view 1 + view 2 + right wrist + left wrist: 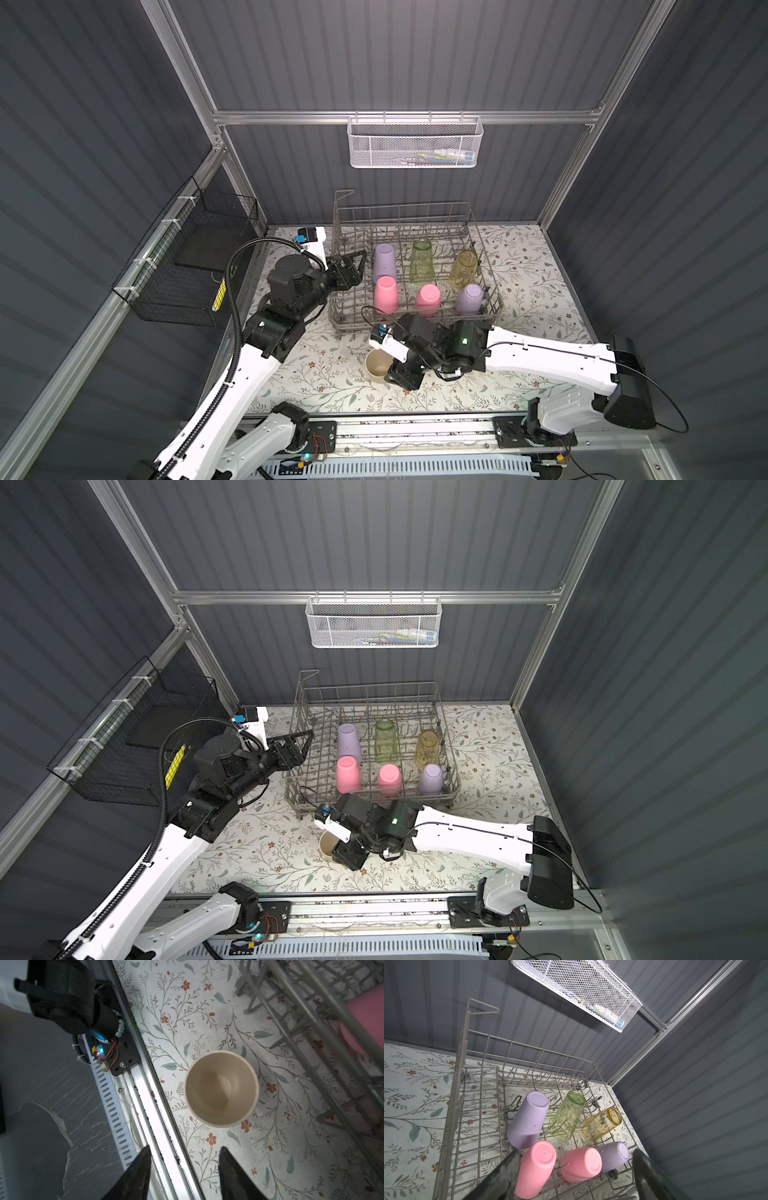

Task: Load cups into a dish rack
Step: Pick up the cup from the bottom-center of the table.

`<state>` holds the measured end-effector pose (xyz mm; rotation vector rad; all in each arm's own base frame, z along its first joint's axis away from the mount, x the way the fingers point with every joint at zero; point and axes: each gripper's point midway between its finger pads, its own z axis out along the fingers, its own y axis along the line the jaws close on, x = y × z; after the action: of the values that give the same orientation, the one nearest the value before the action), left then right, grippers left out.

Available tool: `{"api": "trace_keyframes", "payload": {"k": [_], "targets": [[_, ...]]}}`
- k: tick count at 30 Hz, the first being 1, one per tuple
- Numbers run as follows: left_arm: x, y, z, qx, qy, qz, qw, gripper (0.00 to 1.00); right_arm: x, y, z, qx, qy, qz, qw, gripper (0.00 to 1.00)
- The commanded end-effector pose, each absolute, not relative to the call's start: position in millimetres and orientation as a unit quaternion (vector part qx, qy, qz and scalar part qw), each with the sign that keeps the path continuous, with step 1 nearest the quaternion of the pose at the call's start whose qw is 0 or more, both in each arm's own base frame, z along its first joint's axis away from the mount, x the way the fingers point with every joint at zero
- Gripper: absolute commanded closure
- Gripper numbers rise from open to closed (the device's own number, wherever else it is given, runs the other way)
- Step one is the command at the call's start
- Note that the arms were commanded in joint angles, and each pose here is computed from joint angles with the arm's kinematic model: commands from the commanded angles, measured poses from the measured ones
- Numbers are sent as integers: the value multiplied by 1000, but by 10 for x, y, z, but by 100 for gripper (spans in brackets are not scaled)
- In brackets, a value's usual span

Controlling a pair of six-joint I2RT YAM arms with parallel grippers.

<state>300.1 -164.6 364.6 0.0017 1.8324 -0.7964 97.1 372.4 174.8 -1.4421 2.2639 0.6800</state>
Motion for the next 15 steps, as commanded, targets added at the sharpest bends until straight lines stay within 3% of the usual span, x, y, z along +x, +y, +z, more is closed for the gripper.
{"api": "trace_keyframes", "payload": {"k": [1,15], "targets": [[2970,-1522,3784,-8,767,-315,558,16,972,3807,1731,-550,782,224,189,46],[2949,-1475,3784,-12,769,-306,562,15,1044,3948,1442,-605,759,172,169,47]]}}
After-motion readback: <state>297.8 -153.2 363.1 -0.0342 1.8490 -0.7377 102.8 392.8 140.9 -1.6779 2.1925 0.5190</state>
